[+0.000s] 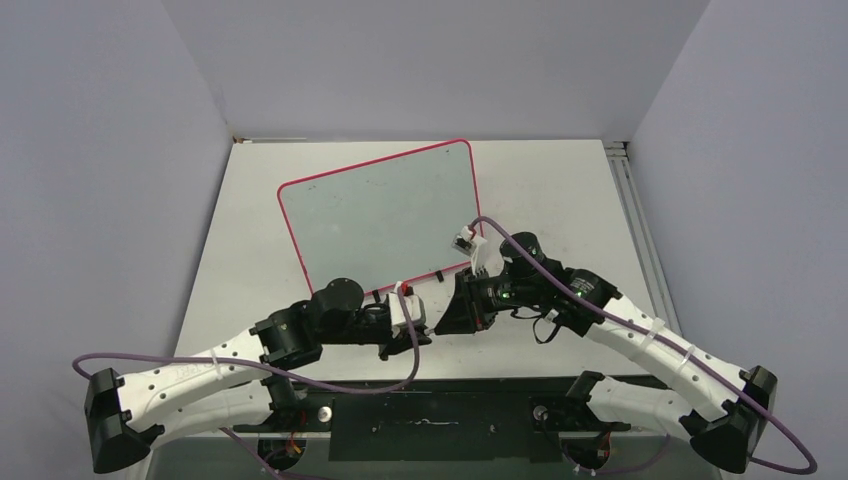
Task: Write a sentence on the whiteboard
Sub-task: Open the pen cap from the whiteboard marker, then place the pen cap at the center of the board.
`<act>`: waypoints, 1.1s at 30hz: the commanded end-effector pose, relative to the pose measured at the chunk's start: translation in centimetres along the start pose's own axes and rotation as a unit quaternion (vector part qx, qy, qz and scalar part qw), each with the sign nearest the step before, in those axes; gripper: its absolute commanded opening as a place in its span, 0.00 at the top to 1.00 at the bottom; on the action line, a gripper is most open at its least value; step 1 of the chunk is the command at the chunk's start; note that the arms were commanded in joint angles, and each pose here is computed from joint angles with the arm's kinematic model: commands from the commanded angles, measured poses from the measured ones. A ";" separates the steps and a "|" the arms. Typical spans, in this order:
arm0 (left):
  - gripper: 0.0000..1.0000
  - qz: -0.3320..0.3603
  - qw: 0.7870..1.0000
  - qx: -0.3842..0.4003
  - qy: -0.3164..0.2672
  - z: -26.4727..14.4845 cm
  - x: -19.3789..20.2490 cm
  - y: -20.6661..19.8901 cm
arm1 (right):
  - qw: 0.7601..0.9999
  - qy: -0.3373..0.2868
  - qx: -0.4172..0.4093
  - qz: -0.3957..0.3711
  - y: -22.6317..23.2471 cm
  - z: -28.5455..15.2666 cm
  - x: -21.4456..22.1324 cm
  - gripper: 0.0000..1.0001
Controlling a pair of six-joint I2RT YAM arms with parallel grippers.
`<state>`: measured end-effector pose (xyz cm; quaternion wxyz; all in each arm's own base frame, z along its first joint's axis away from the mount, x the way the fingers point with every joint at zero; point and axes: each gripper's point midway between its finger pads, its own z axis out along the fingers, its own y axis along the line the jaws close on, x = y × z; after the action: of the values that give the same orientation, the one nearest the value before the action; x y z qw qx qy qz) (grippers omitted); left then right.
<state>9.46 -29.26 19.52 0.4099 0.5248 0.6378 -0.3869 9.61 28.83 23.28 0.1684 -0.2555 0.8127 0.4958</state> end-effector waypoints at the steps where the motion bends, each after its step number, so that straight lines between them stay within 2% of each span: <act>1: 1.00 -0.015 0.997 -0.023 0.072 -0.7 3.5 0.5 | 0.998 0.006 0.037 -0.046 -0.1 -3.2 -0.6 0.95; 11: 1.00 -0.013 0.995 -0.057 0.081 -0.8 4.1 1.7 | 0.995 0.010 0.057 -0.079 0.8 -5.6 -1.3 0.95; 16: 1.00 -0.040 0.993 -0.082 0.072 -1.4 3.6 2.6 | 0.989 -0.017 0.127 -0.081 -0.9 -6.5 -2.5 0.95; 20: 1.00 -0.122 0.981 -0.145 0.040 -2.1 2.2 4.7 | 0.970 -0.070 0.219 -0.077 -3.6 -7.7 -4.6 0.95; 23: 1.00 -0.204 0.957 -0.203 0.027 -2.4 2.7 6.0 | 0.946 -0.147 0.279 -0.080 -5.4 -9.3 -6.5 0.95; 27: 1.00 -0.305 0.898 -0.313 0.047 -3.7 5.9 8.0 | 0.906 -0.252 0.332 -0.080 -6.7 -12.1 -8.8 0.95; 30: 1.00 -0.349 0.854 -0.380 0.075 -4.8 8.5 9.0 | 0.878 -0.321 0.345 -0.086 -6.3 -14.4 -10.2 0.95; 33: 1.00 -0.372 0.828 -0.405 0.112 -4.7 11.0 9.0 | 0.866 -0.363 0.330 -0.101 -5.3 -15.6 -10.9 0.95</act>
<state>15.77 -21.83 12.35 0.3541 0.1760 0.8927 -0.2163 18.85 17.17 28.16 0.4791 -0.1325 0.8334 0.2416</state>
